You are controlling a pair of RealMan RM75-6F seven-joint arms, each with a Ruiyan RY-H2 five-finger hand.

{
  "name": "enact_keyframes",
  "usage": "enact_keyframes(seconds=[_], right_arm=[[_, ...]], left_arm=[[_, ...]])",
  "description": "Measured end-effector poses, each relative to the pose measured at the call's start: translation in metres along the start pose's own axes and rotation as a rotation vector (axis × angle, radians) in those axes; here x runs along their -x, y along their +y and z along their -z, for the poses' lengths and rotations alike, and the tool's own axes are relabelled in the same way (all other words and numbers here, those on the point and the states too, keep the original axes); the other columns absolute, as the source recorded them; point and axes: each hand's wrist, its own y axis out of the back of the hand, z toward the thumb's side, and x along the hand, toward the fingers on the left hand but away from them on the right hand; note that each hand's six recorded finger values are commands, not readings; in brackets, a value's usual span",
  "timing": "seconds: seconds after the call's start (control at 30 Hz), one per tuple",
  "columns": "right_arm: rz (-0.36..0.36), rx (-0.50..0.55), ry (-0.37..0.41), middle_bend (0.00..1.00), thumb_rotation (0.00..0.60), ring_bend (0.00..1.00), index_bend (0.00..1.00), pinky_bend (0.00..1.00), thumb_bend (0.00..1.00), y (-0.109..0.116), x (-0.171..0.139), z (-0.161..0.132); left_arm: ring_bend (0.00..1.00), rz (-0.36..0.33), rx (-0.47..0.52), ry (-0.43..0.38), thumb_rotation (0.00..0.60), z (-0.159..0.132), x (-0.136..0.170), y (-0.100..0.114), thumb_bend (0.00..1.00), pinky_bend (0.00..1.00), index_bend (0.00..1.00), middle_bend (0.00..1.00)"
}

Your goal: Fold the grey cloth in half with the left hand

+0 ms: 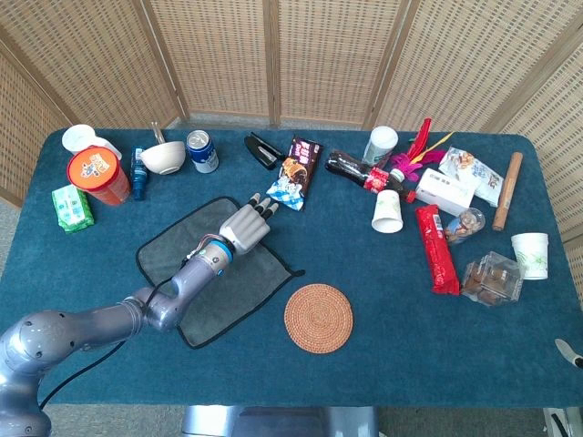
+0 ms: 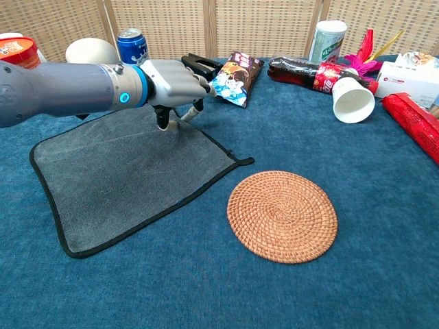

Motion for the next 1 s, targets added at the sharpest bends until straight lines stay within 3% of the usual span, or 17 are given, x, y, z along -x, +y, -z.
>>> enact_keyframes(seconds=[1.0], right_arm=[[-0.015,0.007,0.036,0.0,0.6,0.0,0.0,0.0,0.0,-0.001,-0.005,-0.009]], left_arm=[[0.0,0.054,0.045,-0.007,0.6,0.017,0.108,-0.041,0.5,0.06,0.54,0.0]])
